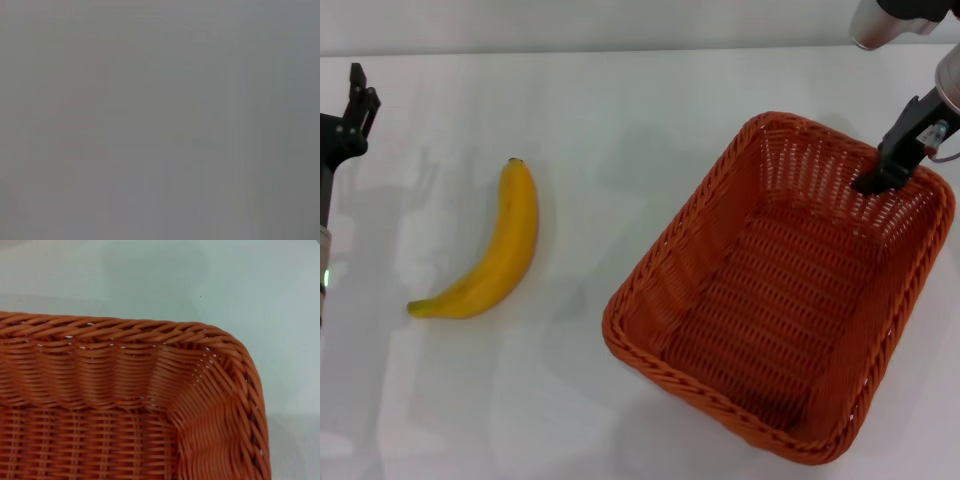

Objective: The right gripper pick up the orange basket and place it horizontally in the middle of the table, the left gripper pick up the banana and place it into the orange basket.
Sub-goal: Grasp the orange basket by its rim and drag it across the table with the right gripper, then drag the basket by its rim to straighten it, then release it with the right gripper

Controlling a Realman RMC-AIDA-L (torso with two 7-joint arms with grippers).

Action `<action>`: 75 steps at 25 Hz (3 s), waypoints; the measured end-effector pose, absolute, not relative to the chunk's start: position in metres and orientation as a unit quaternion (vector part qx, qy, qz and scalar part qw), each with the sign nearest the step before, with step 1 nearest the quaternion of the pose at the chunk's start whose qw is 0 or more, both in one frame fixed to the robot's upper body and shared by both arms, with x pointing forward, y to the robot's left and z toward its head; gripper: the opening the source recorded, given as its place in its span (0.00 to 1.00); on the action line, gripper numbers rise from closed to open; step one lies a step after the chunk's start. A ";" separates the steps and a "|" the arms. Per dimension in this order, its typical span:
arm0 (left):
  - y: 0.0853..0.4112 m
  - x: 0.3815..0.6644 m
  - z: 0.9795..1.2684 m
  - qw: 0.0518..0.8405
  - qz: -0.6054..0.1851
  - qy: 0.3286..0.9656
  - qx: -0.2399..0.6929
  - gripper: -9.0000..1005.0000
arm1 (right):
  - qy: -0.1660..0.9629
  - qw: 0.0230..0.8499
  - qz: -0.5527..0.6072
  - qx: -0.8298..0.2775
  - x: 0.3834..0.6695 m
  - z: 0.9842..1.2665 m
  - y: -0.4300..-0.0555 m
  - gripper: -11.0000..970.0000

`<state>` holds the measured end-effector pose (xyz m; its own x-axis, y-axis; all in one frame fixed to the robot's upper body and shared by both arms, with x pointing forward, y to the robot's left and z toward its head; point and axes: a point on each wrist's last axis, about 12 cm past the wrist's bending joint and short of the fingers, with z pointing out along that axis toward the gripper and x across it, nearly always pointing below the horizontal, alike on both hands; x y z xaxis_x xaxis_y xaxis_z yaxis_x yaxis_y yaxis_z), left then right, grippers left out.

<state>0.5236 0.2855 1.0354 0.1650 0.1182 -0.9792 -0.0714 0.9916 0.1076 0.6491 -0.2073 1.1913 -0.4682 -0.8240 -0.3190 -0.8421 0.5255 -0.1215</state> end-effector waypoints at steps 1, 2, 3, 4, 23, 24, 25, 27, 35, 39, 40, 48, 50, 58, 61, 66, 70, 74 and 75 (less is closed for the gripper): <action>0.286 0.523 1.035 0.763 0.062 0.643 0.018 0.85 | 0.857 0.170 0.027 -0.486 0.649 1.191 -0.207 0.30; 0.286 0.523 1.035 0.763 0.062 0.643 0.018 0.85 | 0.858 0.168 0.028 -0.484 0.648 1.192 -0.208 0.30; 0.286 0.523 1.035 0.763 0.063 0.643 0.018 0.85 | 0.859 0.166 0.030 -0.483 0.648 1.192 -0.208 0.30; 0.286 0.523 1.035 0.763 0.063 0.643 0.018 0.85 | 0.861 0.163 0.032 -0.480 0.647 1.192 -0.208 0.30; 0.283 0.527 1.038 0.766 0.057 0.640 0.019 0.84 | 0.892 0.141 0.188 -0.386 0.637 1.221 -0.232 0.20; 0.282 0.527 1.038 0.766 0.056 0.640 0.020 0.84 | 0.892 0.142 0.200 -0.379 0.637 1.221 -0.235 0.19; 0.282 0.528 1.038 0.766 0.056 0.639 0.021 0.84 | 0.892 0.143 0.212 -0.372 0.637 1.221 -0.237 0.19; 0.281 0.529 1.039 0.766 0.056 0.639 0.022 0.84 | 0.892 0.147 0.233 -0.358 0.638 1.221 -0.242 0.19; 0.277 0.532 1.041 0.769 0.050 0.636 0.036 0.84 | 0.893 0.156 0.285 -0.311 0.640 1.223 -0.257 0.19; 0.277 0.533 1.041 0.769 0.049 0.636 0.036 0.84 | 0.898 0.163 0.290 -0.289 0.640 1.222 -0.264 0.19; 0.277 0.533 1.041 0.769 0.049 0.636 0.036 0.84 | 0.898 0.164 0.290 -0.286 0.641 1.222 -0.265 0.19; 0.276 0.535 1.043 0.771 0.049 0.634 0.038 0.84 | 0.902 0.175 0.313 -0.241 0.642 1.218 -0.278 0.19; 0.276 0.535 1.043 0.771 0.049 0.634 0.038 0.84 | 0.902 0.176 0.319 -0.232 0.641 1.216 -0.281 0.19; 0.276 0.536 1.043 0.771 0.049 0.634 0.040 0.84 | 0.900 0.180 0.351 -0.187 0.638 1.211 -0.300 0.19; 0.276 0.536 1.043 0.771 0.049 0.634 0.040 0.84 | 0.897 0.188 0.361 -0.171 0.635 1.208 -0.307 0.19; 0.276 0.536 1.043 0.770 0.049 0.635 0.041 0.84 | 0.894 0.202 0.375 -0.138 0.630 1.202 -0.321 0.19; 0.276 0.537 1.042 0.769 0.048 0.637 0.041 0.84 | 0.892 0.219 0.383 -0.102 0.625 1.195 -0.335 0.19; 0.276 0.538 1.043 0.769 0.049 0.636 0.042 0.84 | 0.887 0.229 0.393 -0.077 0.618 1.189 -0.346 0.19; 0.276 0.538 1.044 0.769 0.049 0.636 0.041 0.84 | 0.886 0.230 0.396 -0.074 0.616 1.187 -0.347 0.19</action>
<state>0.5381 0.2759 1.0436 0.1871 0.1277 -0.9740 -0.0234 0.9918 0.1256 0.6162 -0.3472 1.1874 -0.8829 0.0517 -0.4668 -0.3130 0.6762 0.6669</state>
